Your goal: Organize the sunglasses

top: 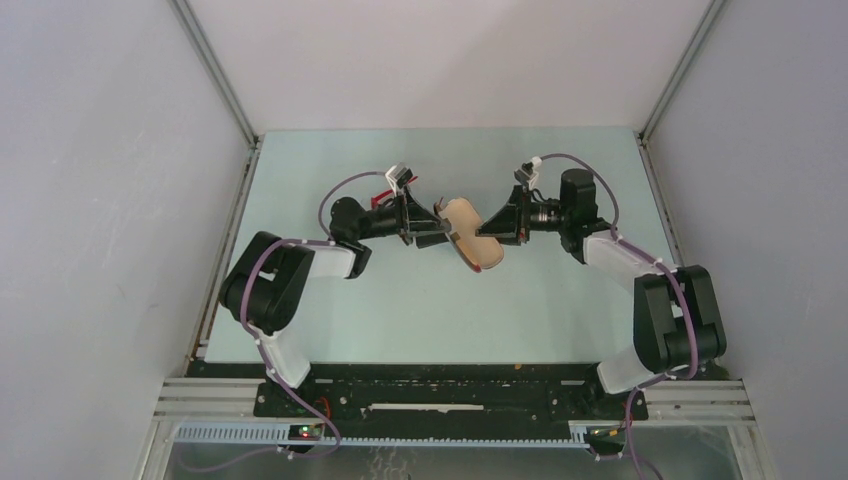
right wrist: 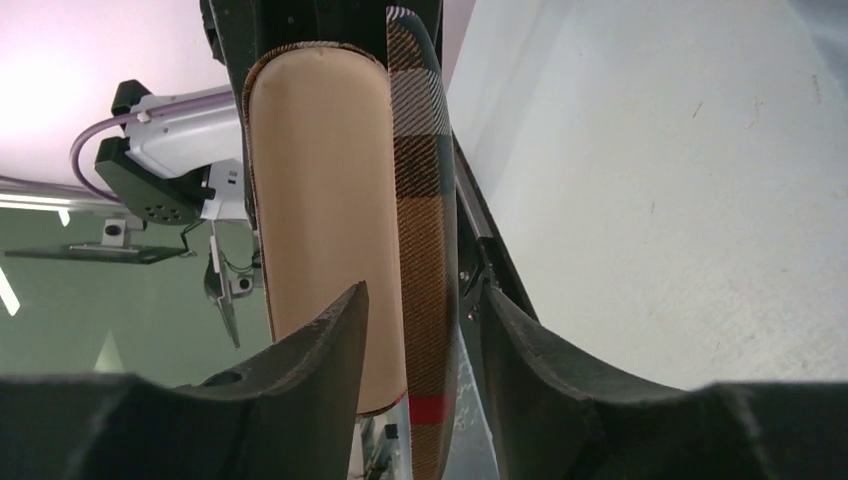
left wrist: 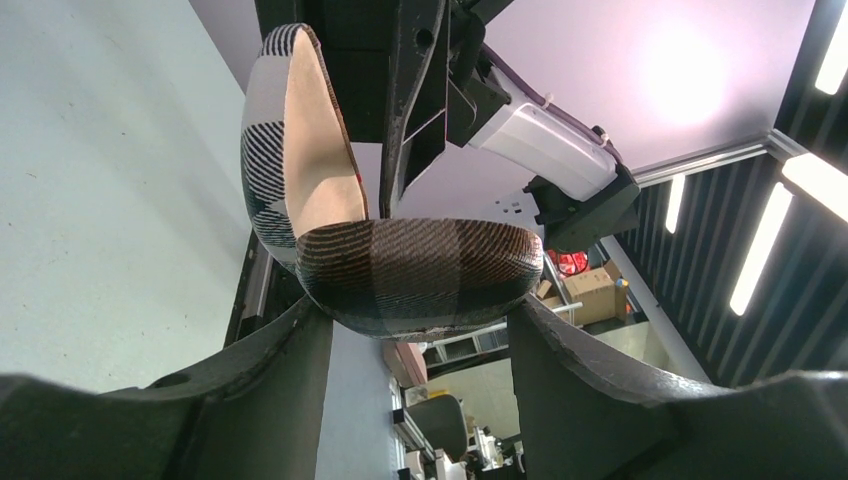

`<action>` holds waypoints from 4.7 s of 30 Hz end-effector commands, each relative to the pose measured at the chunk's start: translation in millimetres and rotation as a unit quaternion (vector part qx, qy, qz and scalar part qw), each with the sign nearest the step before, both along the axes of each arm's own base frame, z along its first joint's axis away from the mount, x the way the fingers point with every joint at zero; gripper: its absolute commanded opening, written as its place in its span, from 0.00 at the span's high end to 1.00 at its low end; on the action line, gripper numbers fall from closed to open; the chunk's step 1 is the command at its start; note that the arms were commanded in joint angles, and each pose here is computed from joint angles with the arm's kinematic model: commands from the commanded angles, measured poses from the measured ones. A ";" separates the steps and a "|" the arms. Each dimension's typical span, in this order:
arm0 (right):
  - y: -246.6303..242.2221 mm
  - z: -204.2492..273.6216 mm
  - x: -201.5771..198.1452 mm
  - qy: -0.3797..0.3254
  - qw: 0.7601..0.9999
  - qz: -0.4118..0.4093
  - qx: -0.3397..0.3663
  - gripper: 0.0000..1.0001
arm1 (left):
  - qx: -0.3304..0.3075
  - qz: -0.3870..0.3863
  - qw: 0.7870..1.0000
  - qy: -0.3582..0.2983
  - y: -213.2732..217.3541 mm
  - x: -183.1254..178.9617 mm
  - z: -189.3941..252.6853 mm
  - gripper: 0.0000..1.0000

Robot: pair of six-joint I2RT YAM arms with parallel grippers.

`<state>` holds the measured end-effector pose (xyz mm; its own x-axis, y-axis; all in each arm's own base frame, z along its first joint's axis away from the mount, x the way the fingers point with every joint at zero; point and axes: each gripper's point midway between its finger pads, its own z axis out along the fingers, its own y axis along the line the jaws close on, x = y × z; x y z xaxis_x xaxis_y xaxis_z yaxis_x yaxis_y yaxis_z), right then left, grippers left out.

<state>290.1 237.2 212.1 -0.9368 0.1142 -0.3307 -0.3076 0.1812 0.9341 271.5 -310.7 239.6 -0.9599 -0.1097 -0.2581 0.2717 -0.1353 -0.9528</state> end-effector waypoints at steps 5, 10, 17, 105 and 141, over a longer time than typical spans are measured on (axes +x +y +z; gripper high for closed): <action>9.6 13.0 -11.3 -0.029 0.998 0.045 0.016 0.65 | -0.024 -0.018 0.997 -0.069 0.7 -10.5 30.0 1.00; 10.1 11.1 -10.4 -0.027 0.999 0.035 0.007 0.82 | -0.025 -0.020 0.997 -0.072 0.1 -9.8 32.9 0.99; 4.3 5.7 -2.3 -0.027 0.999 -0.026 -0.035 1.00 | -0.027 -0.018 0.997 -0.070 -1.4 -4.8 35.8 0.37; -52.8 -64.4 16.0 -0.110 0.828 -0.430 -0.343 0.21 | 0.409 0.329 0.851 -0.012 163.8 26.3 -47.5 0.00; 33.6 -196.4 79.9 -0.142 0.783 -0.173 -0.581 0.91 | 0.446 0.353 0.822 0.004 181.1 22.3 -65.5 0.00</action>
<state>367.9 275.0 18.4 -0.7923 -0.1614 -0.5884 -0.2193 0.9753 0.0278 291.1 -131.2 175.4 -0.7510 -0.4247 -0.5057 -0.0447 0.7967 -0.6027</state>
